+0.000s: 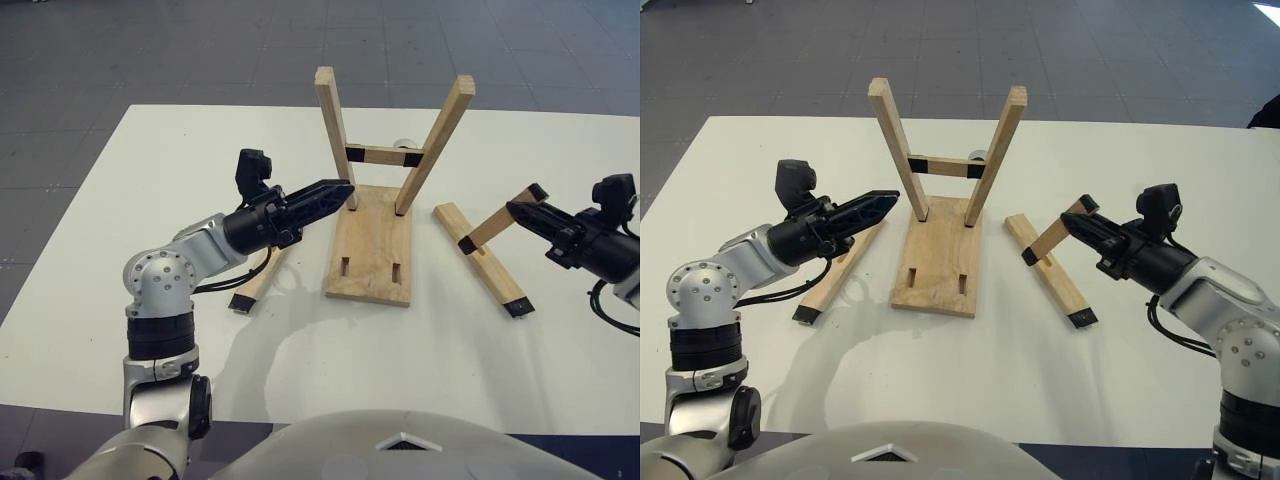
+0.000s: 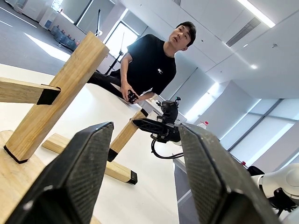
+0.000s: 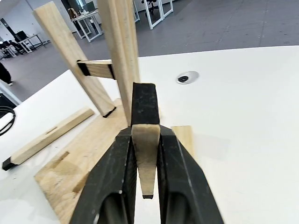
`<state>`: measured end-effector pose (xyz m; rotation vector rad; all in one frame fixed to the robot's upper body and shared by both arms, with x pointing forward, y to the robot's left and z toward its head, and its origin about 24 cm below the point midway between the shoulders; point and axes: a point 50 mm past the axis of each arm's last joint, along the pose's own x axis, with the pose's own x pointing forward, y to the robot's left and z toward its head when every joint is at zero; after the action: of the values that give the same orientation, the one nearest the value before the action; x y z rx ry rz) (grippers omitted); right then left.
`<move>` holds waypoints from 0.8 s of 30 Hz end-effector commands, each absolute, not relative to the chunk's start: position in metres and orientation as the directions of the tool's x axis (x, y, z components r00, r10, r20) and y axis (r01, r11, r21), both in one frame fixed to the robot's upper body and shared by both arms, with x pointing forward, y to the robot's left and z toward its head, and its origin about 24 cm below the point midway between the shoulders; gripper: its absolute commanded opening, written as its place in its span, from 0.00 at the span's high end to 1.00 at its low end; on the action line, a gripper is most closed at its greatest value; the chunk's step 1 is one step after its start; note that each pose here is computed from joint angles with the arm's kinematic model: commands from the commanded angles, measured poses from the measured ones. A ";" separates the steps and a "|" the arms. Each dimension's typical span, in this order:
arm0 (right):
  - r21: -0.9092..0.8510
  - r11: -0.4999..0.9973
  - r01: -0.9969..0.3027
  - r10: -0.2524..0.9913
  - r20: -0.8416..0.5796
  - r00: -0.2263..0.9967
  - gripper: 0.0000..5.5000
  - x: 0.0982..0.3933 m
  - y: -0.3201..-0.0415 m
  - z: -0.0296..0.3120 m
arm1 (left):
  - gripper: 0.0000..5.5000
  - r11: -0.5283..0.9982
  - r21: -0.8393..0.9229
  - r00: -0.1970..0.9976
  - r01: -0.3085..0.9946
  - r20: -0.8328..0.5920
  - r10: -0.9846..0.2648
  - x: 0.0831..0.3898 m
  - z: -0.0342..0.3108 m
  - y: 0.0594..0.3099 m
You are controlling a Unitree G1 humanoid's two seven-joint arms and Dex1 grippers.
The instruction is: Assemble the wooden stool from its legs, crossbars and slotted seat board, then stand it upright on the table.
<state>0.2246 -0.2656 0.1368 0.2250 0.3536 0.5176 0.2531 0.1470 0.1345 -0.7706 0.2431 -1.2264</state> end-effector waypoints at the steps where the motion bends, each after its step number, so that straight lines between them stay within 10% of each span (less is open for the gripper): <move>1: 0.247 0.865 -0.437 0.495 -0.275 0.825 0.93 0.239 -0.264 0.133 | 0.53 0.148 -0.643 0.353 0.751 0.202 -0.913 0.252 0.133 0.147; 24: 0.115 0.897 -0.427 0.420 -0.521 0.743 0.93 0.215 -0.244 0.064 | 0.53 0.163 -0.645 0.355 0.747 0.178 -0.918 0.249 0.128 0.145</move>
<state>0.2322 -0.2449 0.1016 -0.0629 0.3749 0.4767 0.2498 0.1444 0.1289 -0.7530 0.2693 -1.2189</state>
